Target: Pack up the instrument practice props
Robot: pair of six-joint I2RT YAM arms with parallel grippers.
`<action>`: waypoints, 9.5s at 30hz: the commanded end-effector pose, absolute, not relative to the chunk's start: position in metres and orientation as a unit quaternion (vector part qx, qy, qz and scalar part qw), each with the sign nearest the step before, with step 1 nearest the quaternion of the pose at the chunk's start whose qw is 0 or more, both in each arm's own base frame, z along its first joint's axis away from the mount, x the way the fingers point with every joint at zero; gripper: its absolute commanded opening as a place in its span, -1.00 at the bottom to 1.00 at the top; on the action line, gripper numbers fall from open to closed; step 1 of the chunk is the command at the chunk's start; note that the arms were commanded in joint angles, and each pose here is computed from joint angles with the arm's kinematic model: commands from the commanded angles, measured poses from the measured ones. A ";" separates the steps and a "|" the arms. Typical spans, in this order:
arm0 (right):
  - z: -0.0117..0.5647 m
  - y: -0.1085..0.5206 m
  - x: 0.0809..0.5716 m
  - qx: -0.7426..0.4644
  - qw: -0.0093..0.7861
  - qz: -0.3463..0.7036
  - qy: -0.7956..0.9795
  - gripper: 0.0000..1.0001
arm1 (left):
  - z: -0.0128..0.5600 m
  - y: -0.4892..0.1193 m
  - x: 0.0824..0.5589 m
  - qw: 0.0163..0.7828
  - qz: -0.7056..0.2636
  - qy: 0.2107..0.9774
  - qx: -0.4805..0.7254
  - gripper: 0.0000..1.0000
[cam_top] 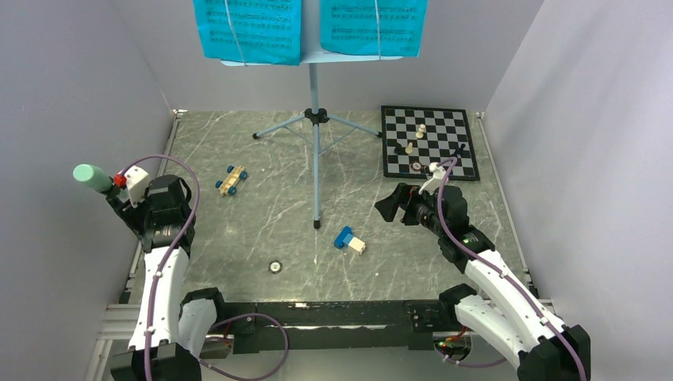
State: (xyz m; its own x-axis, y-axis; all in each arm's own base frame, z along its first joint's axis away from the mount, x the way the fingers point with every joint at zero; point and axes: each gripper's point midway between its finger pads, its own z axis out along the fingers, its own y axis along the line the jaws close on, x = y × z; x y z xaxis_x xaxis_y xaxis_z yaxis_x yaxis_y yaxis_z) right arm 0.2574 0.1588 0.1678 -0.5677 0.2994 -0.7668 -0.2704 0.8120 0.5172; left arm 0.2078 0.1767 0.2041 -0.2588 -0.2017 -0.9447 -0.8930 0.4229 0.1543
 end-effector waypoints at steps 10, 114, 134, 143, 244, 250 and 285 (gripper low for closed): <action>0.175 0.162 0.259 0.006 0.473 0.313 0.824 0.99 | 0.212 0.173 0.208 0.495 0.347 0.692 -0.394 -0.14; 0.144 0.211 0.233 -0.141 0.405 0.272 0.861 0.98 | 0.296 -0.171 0.218 0.643 -0.280 0.705 0.108 -1.00; 0.131 0.218 0.216 -0.126 0.405 0.252 0.870 0.99 | 0.269 -0.232 0.195 0.635 -0.335 0.677 0.159 -1.00; 0.143 0.210 0.209 -0.115 0.414 0.259 0.865 0.99 | 0.240 -0.244 0.192 0.608 -0.320 0.705 0.176 -1.00; 0.205 0.169 0.192 -0.116 0.478 0.235 0.838 0.99 | 0.279 -0.297 0.181 0.530 -0.488 0.578 0.383 -0.37; 0.206 0.169 0.192 -0.117 0.478 0.235 0.839 0.99 | 0.276 -0.295 0.182 0.531 -0.487 0.584 0.374 -0.85; 0.191 0.285 0.188 -0.166 0.432 0.424 0.779 0.72 | 0.300 -0.247 0.213 0.710 -0.343 0.602 0.126 -1.00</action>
